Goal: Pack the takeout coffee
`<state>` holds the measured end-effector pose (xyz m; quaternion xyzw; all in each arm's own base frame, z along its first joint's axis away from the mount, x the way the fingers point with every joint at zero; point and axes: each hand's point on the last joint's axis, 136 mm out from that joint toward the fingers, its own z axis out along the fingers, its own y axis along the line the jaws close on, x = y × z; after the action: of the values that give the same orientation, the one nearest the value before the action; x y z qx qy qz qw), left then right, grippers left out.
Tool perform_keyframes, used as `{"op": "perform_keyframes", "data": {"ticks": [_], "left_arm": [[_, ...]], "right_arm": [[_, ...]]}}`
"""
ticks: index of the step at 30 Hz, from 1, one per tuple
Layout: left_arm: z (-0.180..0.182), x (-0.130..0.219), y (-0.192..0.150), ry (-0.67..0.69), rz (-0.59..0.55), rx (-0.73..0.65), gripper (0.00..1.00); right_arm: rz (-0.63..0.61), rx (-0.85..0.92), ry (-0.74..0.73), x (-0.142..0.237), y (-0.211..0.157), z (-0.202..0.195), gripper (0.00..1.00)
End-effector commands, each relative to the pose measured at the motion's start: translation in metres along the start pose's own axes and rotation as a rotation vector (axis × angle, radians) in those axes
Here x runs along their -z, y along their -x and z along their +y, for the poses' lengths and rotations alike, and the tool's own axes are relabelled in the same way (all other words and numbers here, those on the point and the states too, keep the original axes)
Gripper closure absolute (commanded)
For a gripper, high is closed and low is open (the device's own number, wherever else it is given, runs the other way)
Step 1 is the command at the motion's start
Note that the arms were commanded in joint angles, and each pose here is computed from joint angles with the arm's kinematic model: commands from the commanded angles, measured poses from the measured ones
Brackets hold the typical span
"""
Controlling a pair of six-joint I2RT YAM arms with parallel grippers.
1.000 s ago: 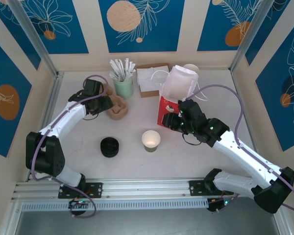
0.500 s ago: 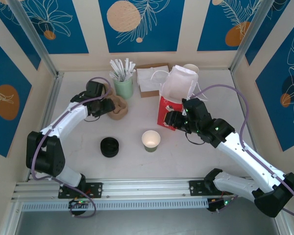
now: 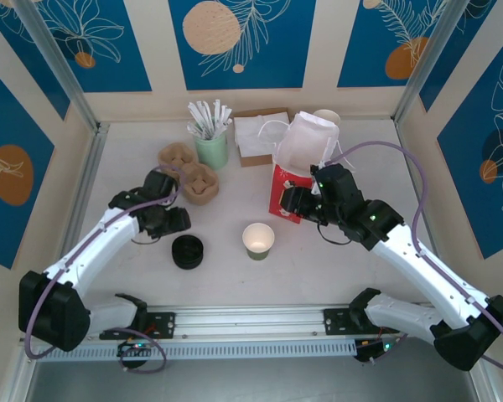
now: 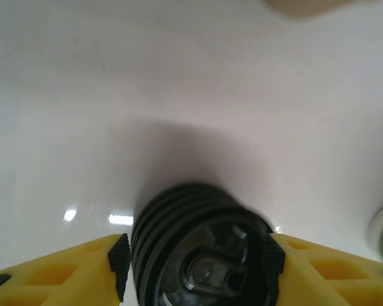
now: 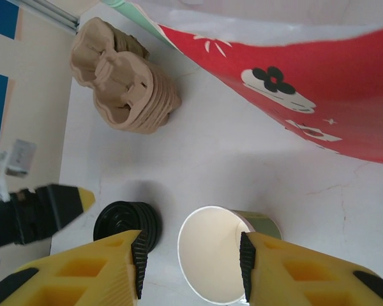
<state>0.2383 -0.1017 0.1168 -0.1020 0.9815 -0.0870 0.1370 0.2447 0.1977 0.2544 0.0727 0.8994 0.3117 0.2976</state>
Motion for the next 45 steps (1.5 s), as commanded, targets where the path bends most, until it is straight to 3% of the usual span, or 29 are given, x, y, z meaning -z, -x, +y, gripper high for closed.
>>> {"op": "perform_keyframes", "data": {"ticks": [1,6,12,36,45], "left_arm": [[0.017,-0.001,-0.03,0.065,0.075,-0.002,0.41],[0.023,-0.005,-0.051,0.088,0.117,-0.018,0.42],[0.024,-0.013,-0.06,0.091,0.148,-0.04,0.53],[0.017,-0.008,-0.044,0.095,0.108,-0.077,0.83],[0.007,0.003,-0.033,0.065,0.077,-0.074,0.85]], "right_arm": [[0.003,0.02,0.03,0.005,0.006,0.011,0.55],[0.008,0.023,0.03,0.003,0.005,0.011,0.55],[0.013,0.014,0.018,0.0,0.002,0.007,0.55],[0.014,-0.001,0.005,-0.001,0.003,0.003,0.55],[0.006,0.029,0.127,0.012,0.009,0.03,0.55]]}}
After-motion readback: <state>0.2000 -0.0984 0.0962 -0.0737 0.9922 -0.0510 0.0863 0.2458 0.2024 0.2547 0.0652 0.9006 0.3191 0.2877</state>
